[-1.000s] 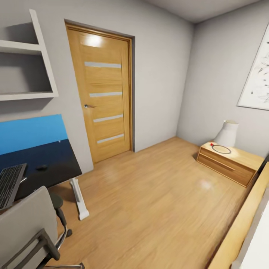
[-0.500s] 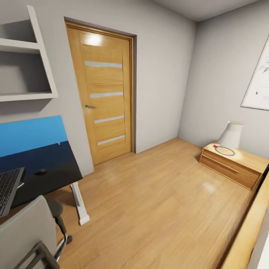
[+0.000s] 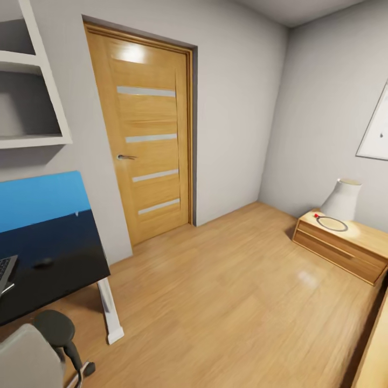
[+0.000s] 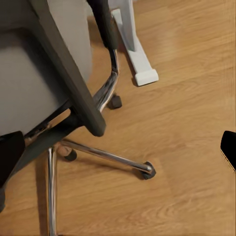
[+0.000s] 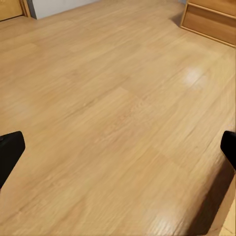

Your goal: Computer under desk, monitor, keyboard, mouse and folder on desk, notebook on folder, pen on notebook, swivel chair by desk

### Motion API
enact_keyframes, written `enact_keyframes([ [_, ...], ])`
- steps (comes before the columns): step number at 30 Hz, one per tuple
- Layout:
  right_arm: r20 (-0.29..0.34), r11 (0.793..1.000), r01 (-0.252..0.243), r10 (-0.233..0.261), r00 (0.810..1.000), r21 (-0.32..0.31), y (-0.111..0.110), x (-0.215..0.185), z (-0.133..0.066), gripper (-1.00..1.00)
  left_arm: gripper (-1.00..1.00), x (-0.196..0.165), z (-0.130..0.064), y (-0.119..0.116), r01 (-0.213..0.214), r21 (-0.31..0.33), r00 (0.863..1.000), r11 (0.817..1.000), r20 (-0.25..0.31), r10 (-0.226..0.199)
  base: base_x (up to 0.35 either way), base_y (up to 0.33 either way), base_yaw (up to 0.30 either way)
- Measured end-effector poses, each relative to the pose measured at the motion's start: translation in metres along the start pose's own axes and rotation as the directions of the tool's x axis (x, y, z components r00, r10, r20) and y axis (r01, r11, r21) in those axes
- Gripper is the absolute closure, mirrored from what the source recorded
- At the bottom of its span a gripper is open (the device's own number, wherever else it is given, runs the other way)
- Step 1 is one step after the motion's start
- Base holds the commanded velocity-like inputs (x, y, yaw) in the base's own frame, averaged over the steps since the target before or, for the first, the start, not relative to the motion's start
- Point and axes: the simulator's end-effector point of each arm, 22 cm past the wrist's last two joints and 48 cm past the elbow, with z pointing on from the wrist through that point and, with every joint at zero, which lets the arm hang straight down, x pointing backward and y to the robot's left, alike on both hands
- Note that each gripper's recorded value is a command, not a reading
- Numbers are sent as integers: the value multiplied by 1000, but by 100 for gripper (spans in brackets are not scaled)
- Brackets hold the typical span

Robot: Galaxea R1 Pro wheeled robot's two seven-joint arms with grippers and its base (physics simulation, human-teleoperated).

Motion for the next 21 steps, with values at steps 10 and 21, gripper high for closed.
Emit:
enact_keyframes([
  [10, 1, 1000, 5, -5, 1000, -11, 2, 0, 0, -100, -100, 0, 0, 0, 0, 0, 1000, 1000, 0, 0, 329, 0, -162],
  [21, 3, 1000, 5, -5, 1000, -10, 1, -1, 0, -100, -100, 0, 0, 0, 0, 0, 1000, 1000, 1, 0, 329, 0, -103],
])
